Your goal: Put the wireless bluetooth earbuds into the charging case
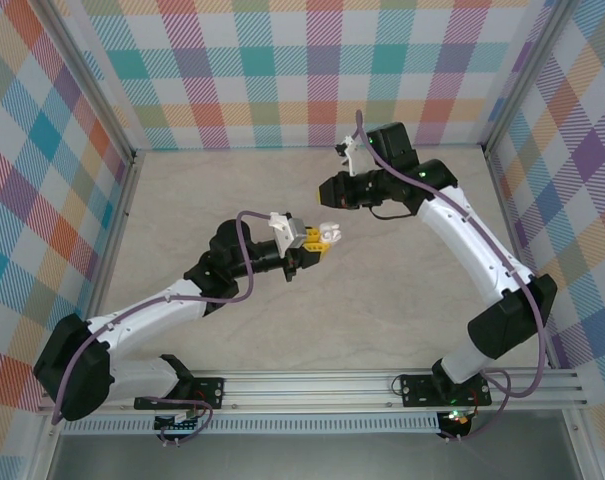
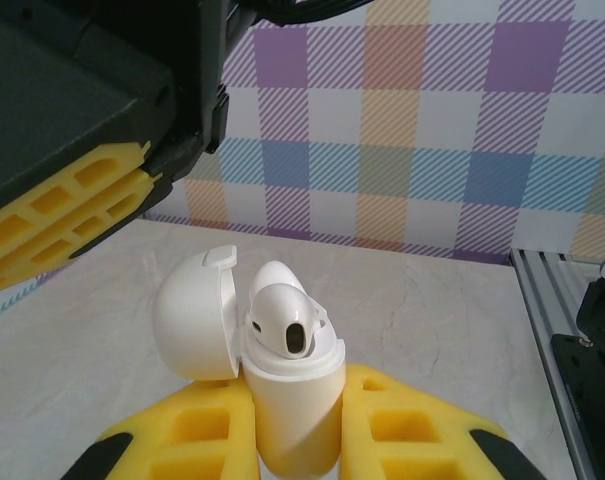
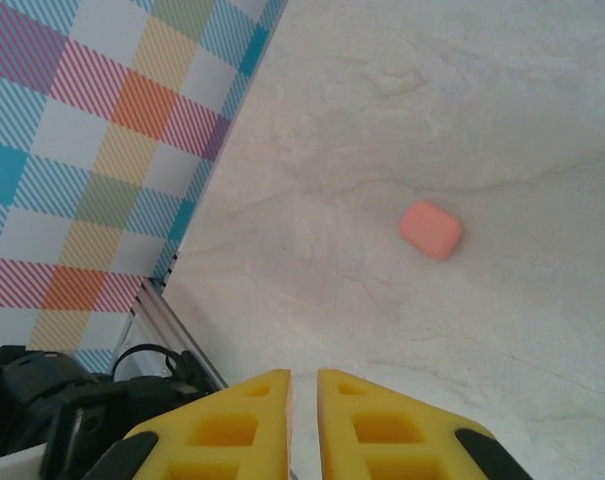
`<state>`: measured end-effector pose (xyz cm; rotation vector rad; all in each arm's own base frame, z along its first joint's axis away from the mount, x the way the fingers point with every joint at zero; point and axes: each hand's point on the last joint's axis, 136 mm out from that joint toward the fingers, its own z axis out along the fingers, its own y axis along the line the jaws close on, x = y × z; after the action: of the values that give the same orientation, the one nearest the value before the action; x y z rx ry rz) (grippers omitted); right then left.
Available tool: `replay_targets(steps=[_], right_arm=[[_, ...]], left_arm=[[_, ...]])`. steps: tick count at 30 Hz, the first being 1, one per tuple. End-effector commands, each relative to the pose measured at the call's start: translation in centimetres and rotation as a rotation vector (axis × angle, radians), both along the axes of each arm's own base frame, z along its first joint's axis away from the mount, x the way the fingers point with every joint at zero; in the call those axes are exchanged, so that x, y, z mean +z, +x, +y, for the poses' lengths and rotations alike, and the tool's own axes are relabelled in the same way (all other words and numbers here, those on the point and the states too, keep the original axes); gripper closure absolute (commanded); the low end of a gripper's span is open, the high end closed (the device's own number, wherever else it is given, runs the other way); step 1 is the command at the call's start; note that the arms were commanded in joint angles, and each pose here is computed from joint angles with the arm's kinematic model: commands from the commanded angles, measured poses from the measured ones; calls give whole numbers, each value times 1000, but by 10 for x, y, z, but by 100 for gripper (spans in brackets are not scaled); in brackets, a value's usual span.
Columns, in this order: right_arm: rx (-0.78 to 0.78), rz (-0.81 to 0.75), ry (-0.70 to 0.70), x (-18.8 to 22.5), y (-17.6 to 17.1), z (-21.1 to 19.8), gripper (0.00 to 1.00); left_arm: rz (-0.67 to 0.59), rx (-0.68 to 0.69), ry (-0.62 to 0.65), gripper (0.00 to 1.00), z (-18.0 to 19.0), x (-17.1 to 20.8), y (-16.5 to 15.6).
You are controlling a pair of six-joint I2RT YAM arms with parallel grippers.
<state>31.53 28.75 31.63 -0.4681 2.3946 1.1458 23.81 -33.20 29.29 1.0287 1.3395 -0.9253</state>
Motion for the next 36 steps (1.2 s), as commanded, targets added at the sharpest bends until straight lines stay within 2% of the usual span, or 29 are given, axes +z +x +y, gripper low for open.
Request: replay_targets(steps=[1, 7, 12, 16, 26, 36], right_arm=[[39, -29, 53, 19, -14, -2, 85], [88, 2, 91, 20, -27, 2, 86], [59, -15, 27, 8, -24, -6, 85], [84, 3, 33, 7, -30, -5, 88], [192, 57, 80, 11, -54, -1, 89], [183, 39, 52, 9, -56, -7, 89]], left_arm=[[-40, 16, -66, 100, -2, 16, 2], [-26, 42, -84, 100, 1, 15, 5], [-24, 39, -86, 100, 0, 19, 5], [-18, 44, -82, 100, 0, 18, 6], [-25, 140, -76, 100, 11, 16, 17], [-27, 179, -64, 100, 17, 14, 19]])
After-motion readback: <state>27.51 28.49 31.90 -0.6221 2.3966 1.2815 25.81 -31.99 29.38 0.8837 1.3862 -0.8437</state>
